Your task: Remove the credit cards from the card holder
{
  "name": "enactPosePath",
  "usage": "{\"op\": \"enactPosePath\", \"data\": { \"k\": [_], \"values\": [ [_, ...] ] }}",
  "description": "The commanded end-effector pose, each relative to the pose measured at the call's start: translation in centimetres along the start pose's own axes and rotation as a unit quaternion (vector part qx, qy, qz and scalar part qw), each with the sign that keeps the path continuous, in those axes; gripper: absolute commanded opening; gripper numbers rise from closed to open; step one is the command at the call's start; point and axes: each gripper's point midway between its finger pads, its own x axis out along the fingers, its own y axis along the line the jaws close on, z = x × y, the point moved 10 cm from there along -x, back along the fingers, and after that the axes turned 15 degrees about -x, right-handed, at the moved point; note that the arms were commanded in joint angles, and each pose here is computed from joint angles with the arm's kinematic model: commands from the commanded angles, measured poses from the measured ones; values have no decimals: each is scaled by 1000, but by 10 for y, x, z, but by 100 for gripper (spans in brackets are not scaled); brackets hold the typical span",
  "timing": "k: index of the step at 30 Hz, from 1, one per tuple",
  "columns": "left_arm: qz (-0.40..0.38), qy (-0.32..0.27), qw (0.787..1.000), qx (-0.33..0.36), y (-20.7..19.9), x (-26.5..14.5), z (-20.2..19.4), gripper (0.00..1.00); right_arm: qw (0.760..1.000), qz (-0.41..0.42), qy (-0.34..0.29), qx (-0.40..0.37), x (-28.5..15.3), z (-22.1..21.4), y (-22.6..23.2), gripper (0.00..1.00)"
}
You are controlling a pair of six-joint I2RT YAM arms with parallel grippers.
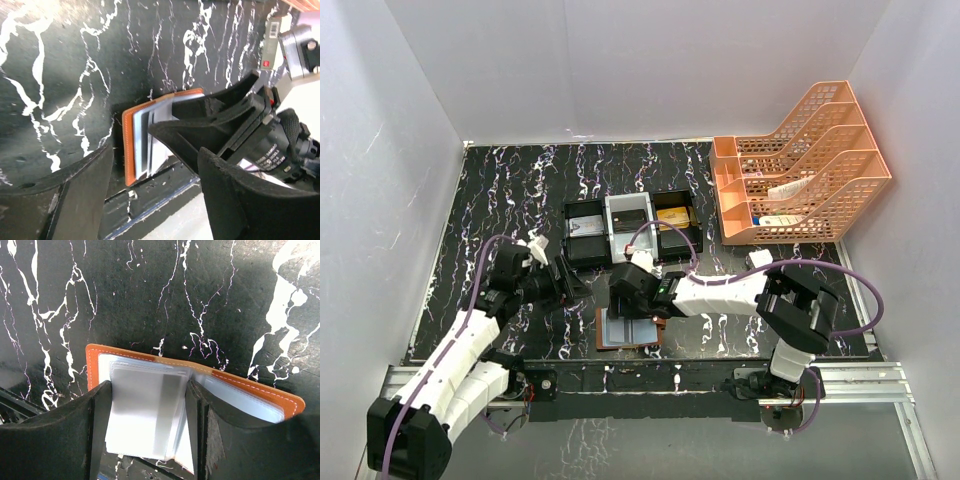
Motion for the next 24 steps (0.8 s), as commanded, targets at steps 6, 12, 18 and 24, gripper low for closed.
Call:
{"op": "enactPosePath", "data": {
  "k": [6,12,18,24],
  "values": [
    [-39,105,992,-64,7,14,-34,41,1000,17,19,17,-4,-7,-2,53],
    [20,108,993,-31,11,31,-53,28,999,18,23,20,-3,-9,-5,53],
    [28,126,992,-14,12,43,-60,24,999,26,24,22,-4,-10,-5,52],
    [41,131,990,-7,14,52,-63,22,999,36,28,24,-4,-11,-5,51]
  ]
}}
